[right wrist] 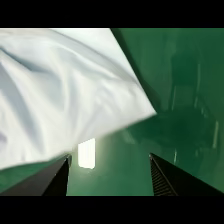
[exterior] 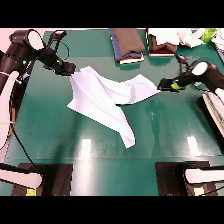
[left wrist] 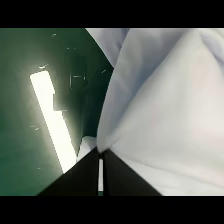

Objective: Fold the shirts.

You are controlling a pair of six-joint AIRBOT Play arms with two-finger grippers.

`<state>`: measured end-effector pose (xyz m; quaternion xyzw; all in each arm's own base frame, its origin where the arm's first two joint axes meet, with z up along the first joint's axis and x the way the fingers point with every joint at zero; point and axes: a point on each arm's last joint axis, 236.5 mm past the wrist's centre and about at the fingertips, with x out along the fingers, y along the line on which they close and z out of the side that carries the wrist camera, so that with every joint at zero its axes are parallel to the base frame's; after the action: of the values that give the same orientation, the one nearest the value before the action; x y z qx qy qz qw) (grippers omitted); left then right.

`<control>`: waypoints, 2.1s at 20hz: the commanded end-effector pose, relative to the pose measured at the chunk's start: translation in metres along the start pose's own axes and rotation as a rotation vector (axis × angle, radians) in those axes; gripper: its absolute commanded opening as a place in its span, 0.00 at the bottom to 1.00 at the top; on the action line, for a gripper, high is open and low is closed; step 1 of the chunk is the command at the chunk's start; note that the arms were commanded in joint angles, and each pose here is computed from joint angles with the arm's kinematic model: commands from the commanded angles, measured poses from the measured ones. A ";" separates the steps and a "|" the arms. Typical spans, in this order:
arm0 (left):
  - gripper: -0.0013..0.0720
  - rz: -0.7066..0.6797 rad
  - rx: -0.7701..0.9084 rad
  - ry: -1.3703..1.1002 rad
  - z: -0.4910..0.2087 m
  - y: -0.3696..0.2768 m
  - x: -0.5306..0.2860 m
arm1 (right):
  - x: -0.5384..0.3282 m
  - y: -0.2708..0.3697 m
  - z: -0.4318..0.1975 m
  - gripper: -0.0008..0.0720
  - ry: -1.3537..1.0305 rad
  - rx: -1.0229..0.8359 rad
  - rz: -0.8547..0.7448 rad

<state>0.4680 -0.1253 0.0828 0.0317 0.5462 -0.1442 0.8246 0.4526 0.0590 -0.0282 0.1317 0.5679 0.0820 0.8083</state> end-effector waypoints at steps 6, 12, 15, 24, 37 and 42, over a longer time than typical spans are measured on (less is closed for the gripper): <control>0.05 0.002 0.000 0.005 -0.001 0.001 0.000 | 0.073 0.033 -0.003 0.51 0.174 0.004 0.032; 0.05 0.090 0.050 -0.043 0.008 0.019 -0.026 | 0.005 0.054 0.045 0.03 0.006 -0.175 -0.042; 0.05 0.169 0.075 -0.246 0.042 0.024 -0.111 | -0.122 0.085 0.084 0.03 -0.225 -0.257 -0.050; 0.04 0.205 0.133 -0.868 0.014 -0.015 -0.398 | -0.408 0.146 0.025 0.03 -0.676 -0.380 0.010; 0.05 0.110 0.129 -0.403 0.077 0.003 -0.146 | -0.264 0.098 -0.022 0.03 -0.069 -0.240 -0.058; 0.10 -0.038 0.052 0.083 0.001 0.001 0.059 | -0.113 0.054 -0.041 0.03 0.106 -0.127 -0.085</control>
<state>0.5025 -0.1244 0.1360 0.0720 0.4646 -0.1557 0.8687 0.3639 0.0828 0.1538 0.0331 0.5762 0.1085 0.8094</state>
